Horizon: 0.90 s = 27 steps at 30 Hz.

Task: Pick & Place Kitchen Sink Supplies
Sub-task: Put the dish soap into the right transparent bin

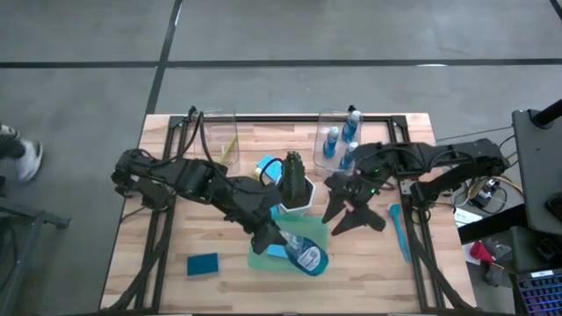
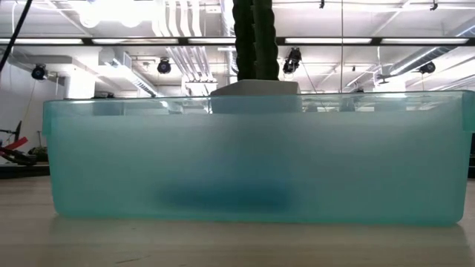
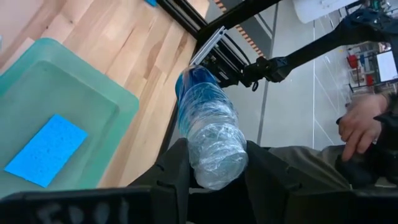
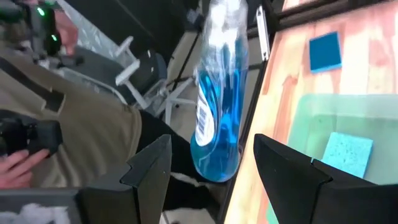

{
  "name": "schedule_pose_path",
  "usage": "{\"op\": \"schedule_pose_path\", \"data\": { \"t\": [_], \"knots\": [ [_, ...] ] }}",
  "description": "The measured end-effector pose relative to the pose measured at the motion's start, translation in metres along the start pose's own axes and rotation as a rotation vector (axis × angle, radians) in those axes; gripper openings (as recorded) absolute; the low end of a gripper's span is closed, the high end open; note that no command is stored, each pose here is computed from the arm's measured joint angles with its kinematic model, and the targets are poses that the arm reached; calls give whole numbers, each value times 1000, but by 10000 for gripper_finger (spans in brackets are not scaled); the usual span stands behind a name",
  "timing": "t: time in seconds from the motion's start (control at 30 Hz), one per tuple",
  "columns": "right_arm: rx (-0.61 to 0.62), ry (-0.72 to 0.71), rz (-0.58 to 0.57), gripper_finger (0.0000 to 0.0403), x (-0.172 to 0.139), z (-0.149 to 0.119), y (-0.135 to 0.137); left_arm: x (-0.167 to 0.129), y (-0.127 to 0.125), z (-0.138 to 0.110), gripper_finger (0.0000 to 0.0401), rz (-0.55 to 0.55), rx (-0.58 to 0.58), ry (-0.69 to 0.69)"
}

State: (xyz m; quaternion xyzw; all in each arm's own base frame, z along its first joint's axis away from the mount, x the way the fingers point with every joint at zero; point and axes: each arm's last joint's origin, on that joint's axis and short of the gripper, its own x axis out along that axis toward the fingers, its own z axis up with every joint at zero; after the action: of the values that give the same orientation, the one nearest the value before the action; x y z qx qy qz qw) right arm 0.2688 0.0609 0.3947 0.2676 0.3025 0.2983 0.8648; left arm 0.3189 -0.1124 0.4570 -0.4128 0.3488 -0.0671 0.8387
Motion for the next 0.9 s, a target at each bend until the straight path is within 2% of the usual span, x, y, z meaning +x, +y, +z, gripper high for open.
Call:
{"op": "schedule_pose_path", "data": {
  "t": [0.3, 0.53, 0.9],
  "knots": [
    [14, 114, 4, 224, 44, -9, -12, 0, -1, 0, 116, -28, 35, 38],
    [14, 126, 44, 224, 73, -11, -16, -1, 0, 1, 115, -23, 68, 25],
    [45, 107, 87, 224, 83, -12, -6, -5, -3, 6, 116, -23, 117, -59]
  ]
}}
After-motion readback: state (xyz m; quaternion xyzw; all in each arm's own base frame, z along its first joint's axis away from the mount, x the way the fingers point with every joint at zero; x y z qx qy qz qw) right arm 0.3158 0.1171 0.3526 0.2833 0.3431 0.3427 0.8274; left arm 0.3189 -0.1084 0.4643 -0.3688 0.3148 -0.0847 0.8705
